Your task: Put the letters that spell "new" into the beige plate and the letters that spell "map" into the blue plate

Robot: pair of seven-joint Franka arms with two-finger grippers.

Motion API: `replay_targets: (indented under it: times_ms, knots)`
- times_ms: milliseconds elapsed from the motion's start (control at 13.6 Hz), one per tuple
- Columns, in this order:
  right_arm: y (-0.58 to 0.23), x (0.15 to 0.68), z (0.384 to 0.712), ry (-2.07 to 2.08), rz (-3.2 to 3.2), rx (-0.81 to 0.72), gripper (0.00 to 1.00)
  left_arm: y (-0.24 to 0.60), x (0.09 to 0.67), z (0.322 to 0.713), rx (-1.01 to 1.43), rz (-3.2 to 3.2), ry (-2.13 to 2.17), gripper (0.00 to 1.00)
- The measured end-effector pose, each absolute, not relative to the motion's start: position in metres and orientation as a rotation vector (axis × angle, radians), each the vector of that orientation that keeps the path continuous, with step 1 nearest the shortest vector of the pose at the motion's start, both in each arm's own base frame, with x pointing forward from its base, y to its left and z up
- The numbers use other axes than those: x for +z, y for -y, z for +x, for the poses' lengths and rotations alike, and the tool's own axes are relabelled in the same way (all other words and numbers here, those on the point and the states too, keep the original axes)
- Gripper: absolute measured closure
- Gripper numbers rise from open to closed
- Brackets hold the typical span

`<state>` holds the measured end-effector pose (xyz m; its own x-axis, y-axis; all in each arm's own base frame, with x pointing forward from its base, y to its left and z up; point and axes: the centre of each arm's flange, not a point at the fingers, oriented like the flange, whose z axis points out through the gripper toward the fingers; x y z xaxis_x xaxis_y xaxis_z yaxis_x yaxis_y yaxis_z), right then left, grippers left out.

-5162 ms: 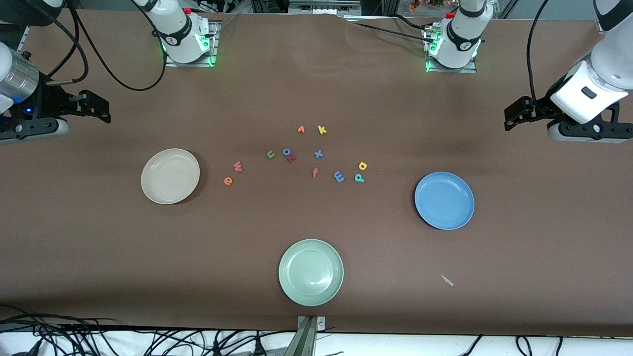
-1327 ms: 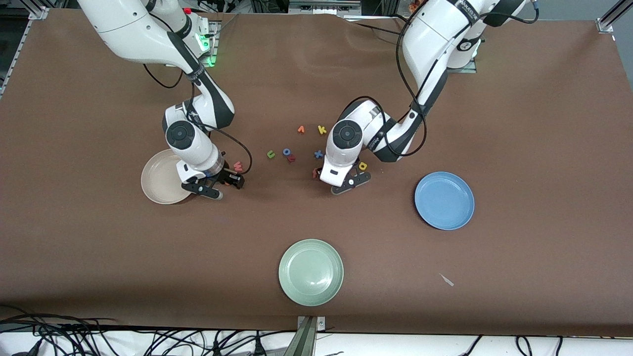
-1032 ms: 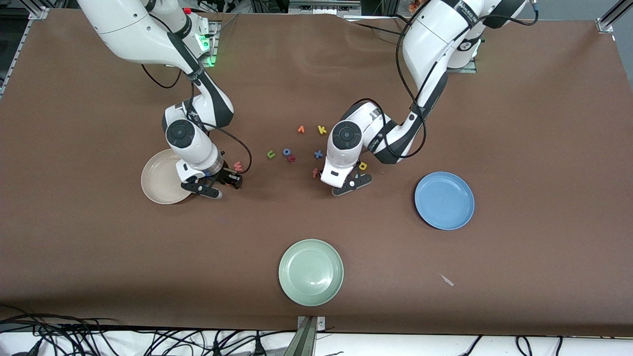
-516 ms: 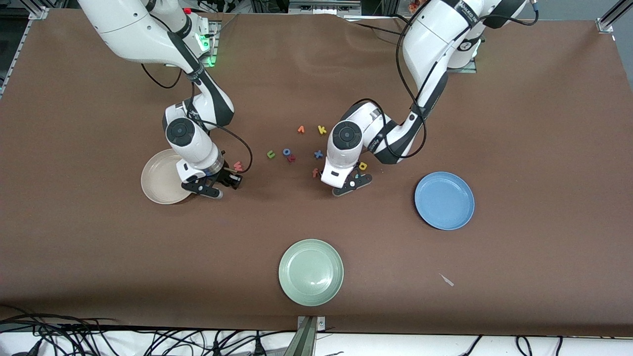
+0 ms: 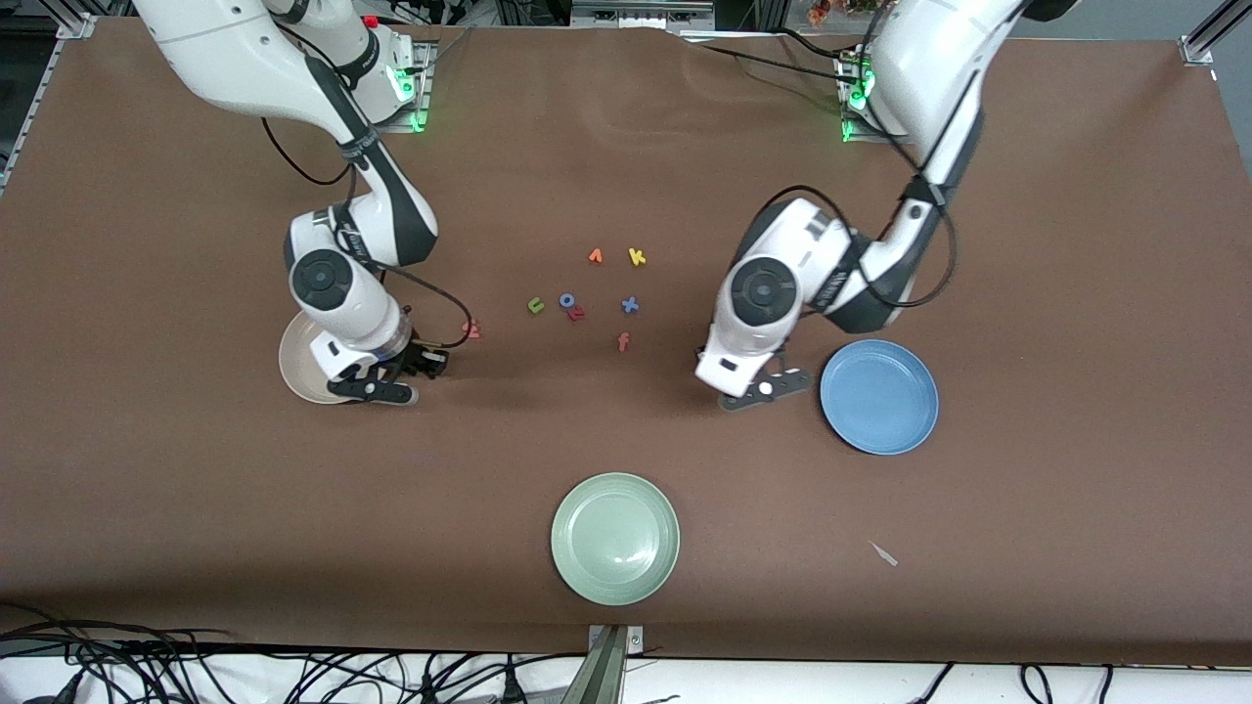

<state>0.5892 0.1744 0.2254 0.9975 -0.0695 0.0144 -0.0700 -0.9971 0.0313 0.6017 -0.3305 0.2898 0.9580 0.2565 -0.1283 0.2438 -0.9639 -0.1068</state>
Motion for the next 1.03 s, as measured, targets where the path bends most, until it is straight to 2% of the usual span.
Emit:
replay_targets:
  times_ms: [295, 590, 737, 959, 1032]
  knots:
    - [-0.121, 0.254, 0.595, -0.106, 3.053, -0.057, 0.69, 0.238, 0.297, 0.637, 0.280, -3.051, 0.133, 0.73]
    - [-0.107, 0.231, 0.563, -0.136, 3.053, -0.067, 0.65, 0.161, 0.280, 0.652, 0.348, -3.062, -0.049, 0.73]
    - [-0.106, 0.225, 0.557, -0.139, 3.055, -0.065, 0.50, 0.142, 0.263, 0.651, 0.368, -3.020, -0.098, 0.73]
    - [-0.123, 0.233, 0.555, -0.049, 3.071, -0.043, 0.47, 0.142, 0.216, 0.644, 0.409, -3.015, -0.121, 0.73]
    - [-0.143, 0.236, 0.551, 0.012, 3.084, -0.035, 0.41, 0.140, 0.204, 0.643, 0.424, -3.015, -0.119, 0.72]
